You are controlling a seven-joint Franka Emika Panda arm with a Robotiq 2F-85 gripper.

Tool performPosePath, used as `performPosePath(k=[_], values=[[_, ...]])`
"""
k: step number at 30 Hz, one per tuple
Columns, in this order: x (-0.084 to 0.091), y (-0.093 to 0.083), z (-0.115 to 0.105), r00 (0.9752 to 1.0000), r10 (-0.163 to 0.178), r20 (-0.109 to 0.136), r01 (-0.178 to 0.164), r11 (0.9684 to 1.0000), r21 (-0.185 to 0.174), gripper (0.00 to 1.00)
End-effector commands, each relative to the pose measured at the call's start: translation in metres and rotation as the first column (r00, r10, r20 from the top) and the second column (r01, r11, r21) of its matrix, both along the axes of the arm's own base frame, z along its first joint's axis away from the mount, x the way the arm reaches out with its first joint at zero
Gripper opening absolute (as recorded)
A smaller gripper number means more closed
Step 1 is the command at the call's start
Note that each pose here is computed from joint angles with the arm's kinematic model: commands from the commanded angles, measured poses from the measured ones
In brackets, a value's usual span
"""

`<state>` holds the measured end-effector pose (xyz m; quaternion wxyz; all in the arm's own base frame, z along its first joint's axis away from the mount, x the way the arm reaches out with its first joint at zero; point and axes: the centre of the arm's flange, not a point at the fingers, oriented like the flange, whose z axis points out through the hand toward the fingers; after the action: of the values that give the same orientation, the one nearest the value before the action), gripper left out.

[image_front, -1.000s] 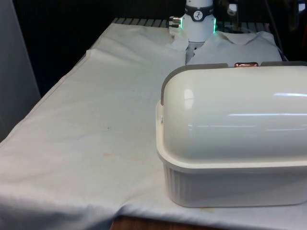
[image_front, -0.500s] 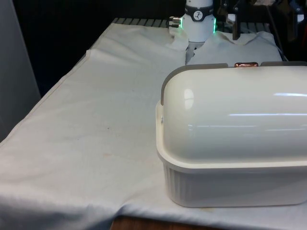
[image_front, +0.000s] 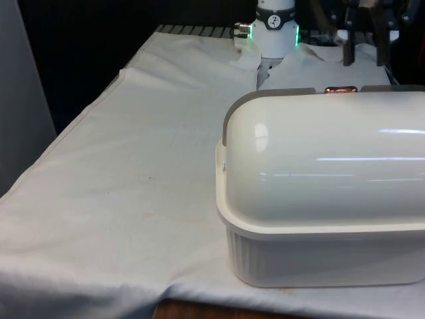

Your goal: Open the lid, then close it.

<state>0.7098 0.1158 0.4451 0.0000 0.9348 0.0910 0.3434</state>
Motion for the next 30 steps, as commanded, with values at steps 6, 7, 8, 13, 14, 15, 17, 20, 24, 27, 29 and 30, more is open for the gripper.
performPosePath(k=[6, 7, 8, 13, 14, 15, 17, 20, 24, 27, 29, 30], values=[[0.000, -0.001, 0.000, 1.0000, -0.005, 0.003, 0.005, 1.0000, -0.005, 0.09], [0.000, 0.000, 0.000, 1.0000, -0.001, -0.001, 0.001, 1.0000, 0.000, 0.04], [0.000, -0.001, -0.002, 1.0000, -0.005, 0.001, 0.005, 1.0000, -0.003, 0.04], [0.000, 0.001, -0.010, 0.9999, -0.004, -0.013, 0.004, 1.0000, 0.005, 0.00], [0.000, 0.001, -0.011, 0.9999, -0.005, -0.015, 0.005, 1.0000, 0.007, 0.00], [0.000, 0.001, -0.013, 0.9998, -0.005, -0.017, 0.006, 0.9999, 0.009, 0.00], [0.000, 0.002, -0.015, 0.9997, -0.006, -0.022, 0.006, 0.9999, 0.013, 0.00], [0.000, 0.002, -0.018, 0.9996, -0.008, -0.027, 0.009, 0.9998, 0.015, 0.00], [0.000, 0.002, -0.022, 0.9993, -0.011, -0.035, 0.012, 0.9998, 0.016, 0.00], [0.000, 0.001, -0.023, 0.9992, -0.012, -0.037, 0.012, 0.9998, 0.014, 0.00], [-0.001, 0.001, -0.024, 0.9991, -0.012, -0.040, 0.012, 0.9999, 0.012, 0.00], [-0.001, 0.002, -0.025, 0.9990, -0.011, -0.044, 0.012, 0.9999, 0.011, 0.00]])
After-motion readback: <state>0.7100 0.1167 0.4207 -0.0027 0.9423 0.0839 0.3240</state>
